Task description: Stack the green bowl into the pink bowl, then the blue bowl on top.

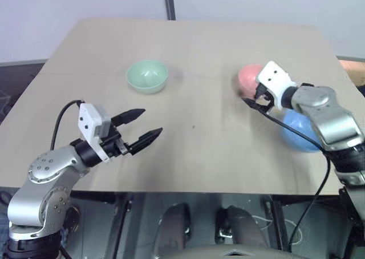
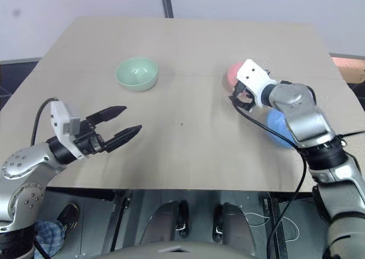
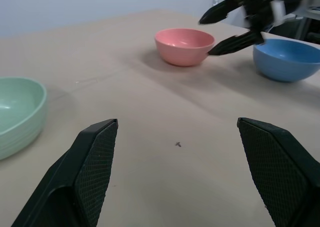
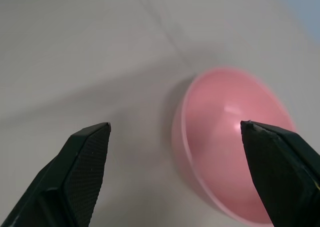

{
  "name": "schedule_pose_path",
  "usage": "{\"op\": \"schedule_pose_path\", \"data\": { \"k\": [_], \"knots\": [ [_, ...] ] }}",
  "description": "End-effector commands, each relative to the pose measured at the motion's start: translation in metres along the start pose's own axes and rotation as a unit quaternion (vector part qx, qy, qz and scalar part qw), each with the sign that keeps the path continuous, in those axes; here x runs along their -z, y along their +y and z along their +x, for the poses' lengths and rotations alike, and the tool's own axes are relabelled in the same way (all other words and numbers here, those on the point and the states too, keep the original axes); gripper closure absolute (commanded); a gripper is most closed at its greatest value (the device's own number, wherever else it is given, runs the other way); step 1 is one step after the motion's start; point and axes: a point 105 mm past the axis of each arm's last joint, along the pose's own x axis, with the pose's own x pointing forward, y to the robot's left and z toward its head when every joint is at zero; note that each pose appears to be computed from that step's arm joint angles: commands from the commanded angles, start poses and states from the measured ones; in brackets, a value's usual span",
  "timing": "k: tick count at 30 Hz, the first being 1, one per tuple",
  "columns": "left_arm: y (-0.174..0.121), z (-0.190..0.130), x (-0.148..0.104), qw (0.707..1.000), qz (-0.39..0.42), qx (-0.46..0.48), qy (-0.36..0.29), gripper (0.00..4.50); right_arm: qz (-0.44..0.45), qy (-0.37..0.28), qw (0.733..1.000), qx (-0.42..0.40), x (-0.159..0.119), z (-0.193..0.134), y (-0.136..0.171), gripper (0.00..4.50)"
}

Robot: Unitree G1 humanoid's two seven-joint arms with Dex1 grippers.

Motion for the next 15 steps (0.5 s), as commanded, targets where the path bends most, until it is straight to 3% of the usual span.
{"op": "schedule_pose_path", "data": {
  "k": [1, 6, 9, 13, 15],
  "knots": [
    [-0.001, 0.002, -0.010, 1.000, 0.024, 0.007, -0.014, 0.47, -0.016, 0.047, 0.999, 0.005, 0.009, 0.007, -0.010, 0.00],
    [-0.001, 0.005, -0.012, 0.999, 0.028, 0.014, -0.017, 0.47, -0.035, 0.107, 0.994, -0.008, 0.026, 0.020, -0.018, 0.00],
    [-0.001, 0.005, -0.013, 0.999, 0.030, 0.016, -0.018, 0.44, -0.058, 0.105, 0.993, -0.009, 0.024, 0.023, -0.023, 0.85],
    [-0.002, 0.006, -0.011, 0.999, 0.028, 0.013, -0.019, 0.44, -0.067, 0.100, 0.993, -0.021, 0.021, 0.026, -0.021, 2.79],
    [-0.003, 0.006, -0.010, 0.999, 0.027, 0.013, -0.019, 0.44, -0.077, 0.099, 0.992, -0.024, 0.021, 0.026, -0.020, 3.54]
  ]
}}
